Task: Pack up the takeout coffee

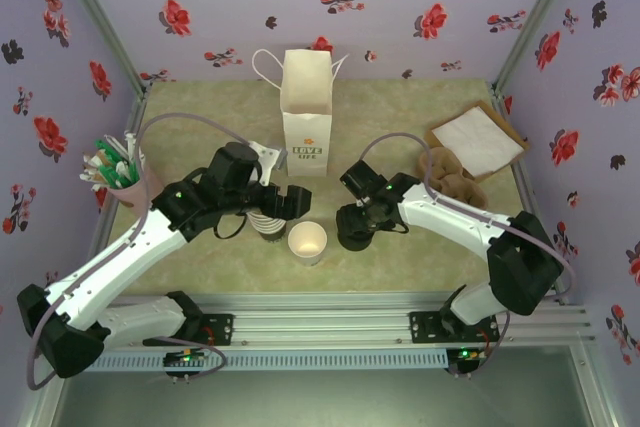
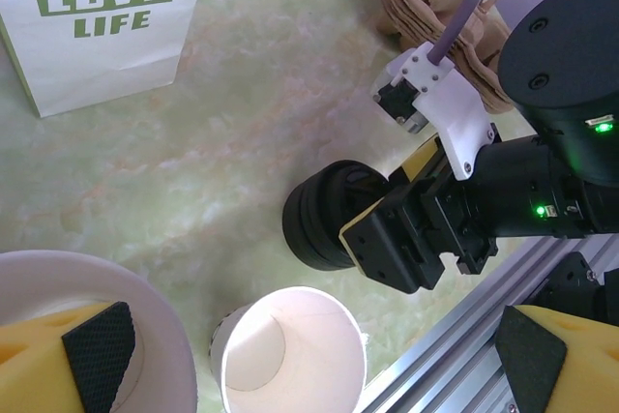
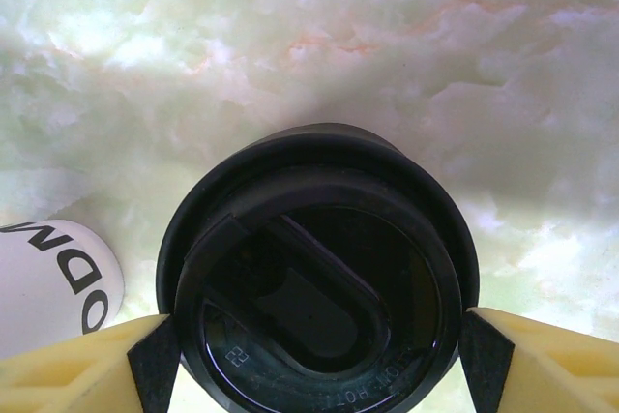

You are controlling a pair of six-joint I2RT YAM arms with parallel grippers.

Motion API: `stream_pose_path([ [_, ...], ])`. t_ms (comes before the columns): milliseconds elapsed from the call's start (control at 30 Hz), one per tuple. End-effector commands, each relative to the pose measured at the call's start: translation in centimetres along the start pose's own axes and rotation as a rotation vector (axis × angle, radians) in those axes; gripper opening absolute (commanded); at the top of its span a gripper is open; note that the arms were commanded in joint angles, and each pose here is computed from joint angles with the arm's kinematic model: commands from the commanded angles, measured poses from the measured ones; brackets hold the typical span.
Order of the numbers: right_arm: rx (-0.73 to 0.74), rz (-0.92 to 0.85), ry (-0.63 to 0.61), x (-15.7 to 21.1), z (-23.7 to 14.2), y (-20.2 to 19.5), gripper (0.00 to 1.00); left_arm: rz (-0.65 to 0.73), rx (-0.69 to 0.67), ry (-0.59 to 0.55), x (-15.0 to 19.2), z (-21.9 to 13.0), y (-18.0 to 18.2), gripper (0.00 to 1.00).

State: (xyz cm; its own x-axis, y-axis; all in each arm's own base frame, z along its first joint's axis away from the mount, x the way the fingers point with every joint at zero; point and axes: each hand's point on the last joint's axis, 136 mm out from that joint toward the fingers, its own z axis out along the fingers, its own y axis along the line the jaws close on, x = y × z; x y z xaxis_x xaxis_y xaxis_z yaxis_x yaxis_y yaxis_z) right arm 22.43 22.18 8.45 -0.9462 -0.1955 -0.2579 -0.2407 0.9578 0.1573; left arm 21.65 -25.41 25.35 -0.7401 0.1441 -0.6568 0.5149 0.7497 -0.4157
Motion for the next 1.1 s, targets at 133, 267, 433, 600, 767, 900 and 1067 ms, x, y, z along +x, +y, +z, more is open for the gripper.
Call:
stream_pose_path([
  [133,0.019,0.029,0.006,-0.5,-0.3,-0.3,0.82,0.025,0.006,-0.019,-0.1,-0.3,-0.3,0.99],
  [267,0.018,0.042,0.007,-0.4,-0.3,-0.7,0.83,0.028,0.009,-0.021,-0.2,-0.3,-0.4,0.99],
  [433,-0.007,0.047,0.017,-0.4,0.0,-0.3,0.83,0.03,0.013,-0.021,-0.2,-0.3,-0.5,0.99],
  [600,-0.013,0.047,0.031,-0.2,0.5,-0.2,0.82,0.03,0.012,-0.021,-0.1,-0.3,-0.5,0.99],
  [767,-0.017,0.048,0.034,-0.3,0.6,0.0,0.79,0.032,0.015,-0.021,-0.1,-0.3,-0.6,0.99],
  [900,-0.017,0.047,0.035,-0.3,0.6,-0.1,0.76,0.035,0.015,-0.022,-0.2,-0.3,-0.7,0.99],
  [1067,-0.014,0.049,0.03,-0.4,0.4,-0.1,0.71,0.036,0.015,-0.021,-0.2,-0.2,-0.7,0.99],
])
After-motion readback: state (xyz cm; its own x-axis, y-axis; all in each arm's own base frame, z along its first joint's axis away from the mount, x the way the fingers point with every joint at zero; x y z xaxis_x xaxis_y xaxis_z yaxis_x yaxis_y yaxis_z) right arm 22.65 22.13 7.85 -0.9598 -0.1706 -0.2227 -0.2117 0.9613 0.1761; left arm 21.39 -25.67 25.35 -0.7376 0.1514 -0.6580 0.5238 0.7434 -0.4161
